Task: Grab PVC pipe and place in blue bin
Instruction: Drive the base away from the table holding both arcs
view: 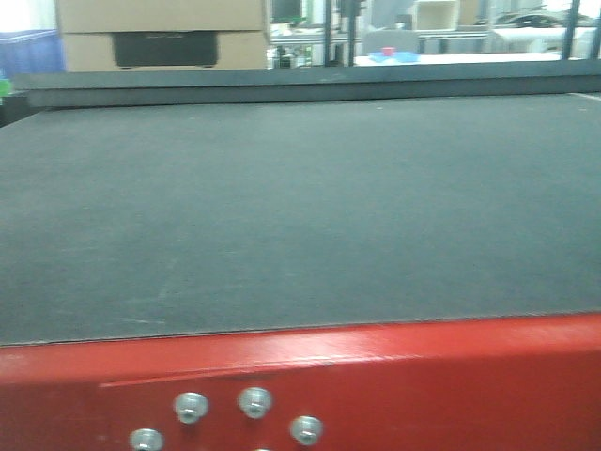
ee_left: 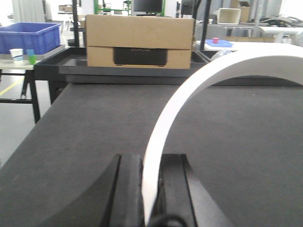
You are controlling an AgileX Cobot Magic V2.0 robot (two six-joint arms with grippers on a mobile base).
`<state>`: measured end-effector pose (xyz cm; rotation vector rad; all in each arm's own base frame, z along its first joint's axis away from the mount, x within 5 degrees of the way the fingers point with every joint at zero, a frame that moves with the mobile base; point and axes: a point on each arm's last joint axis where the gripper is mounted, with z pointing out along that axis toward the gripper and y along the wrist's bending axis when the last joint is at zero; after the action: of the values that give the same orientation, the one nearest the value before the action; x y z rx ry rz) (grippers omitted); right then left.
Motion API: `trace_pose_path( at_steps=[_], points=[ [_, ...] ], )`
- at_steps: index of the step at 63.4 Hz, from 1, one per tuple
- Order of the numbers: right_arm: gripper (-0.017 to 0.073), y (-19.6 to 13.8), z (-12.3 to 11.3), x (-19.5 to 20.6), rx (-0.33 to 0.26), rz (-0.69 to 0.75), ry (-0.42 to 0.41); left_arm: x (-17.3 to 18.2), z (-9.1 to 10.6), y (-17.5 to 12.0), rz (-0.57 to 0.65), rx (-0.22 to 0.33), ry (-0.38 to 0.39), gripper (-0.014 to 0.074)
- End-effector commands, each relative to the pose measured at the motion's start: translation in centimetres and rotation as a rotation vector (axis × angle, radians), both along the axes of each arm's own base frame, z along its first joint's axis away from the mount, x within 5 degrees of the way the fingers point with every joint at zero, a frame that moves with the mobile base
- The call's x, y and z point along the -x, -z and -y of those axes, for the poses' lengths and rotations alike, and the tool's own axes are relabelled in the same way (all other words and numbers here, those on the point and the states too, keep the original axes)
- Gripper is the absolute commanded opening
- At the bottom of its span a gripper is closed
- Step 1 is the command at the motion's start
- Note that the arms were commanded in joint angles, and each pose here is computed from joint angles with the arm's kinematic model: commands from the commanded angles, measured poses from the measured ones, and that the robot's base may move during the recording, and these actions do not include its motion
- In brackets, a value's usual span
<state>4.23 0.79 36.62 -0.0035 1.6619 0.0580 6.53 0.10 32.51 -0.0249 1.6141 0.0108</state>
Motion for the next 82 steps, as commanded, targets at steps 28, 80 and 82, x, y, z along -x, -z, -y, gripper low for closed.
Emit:
trace_pose_path(
  at_steps=[28,80,82],
  points=[
    [-0.0169,-0.18,0.09,0.04,0.013,0.026,0.009,0.09,-0.01,-0.38,0.041,0.014,-0.003,-0.0111],
    [-0.0169,-0.18,0.09,0.04,0.013,0.026,0.009,0.09,-0.01,-0.38,0.041,0.014,-0.003,-0.0111],
    [-0.0169,-0.18,0.09,0.04,0.013,0.026,0.009,0.09,-0.01,-0.38,0.041,0.014,-0.003,-0.0111]
  ],
)
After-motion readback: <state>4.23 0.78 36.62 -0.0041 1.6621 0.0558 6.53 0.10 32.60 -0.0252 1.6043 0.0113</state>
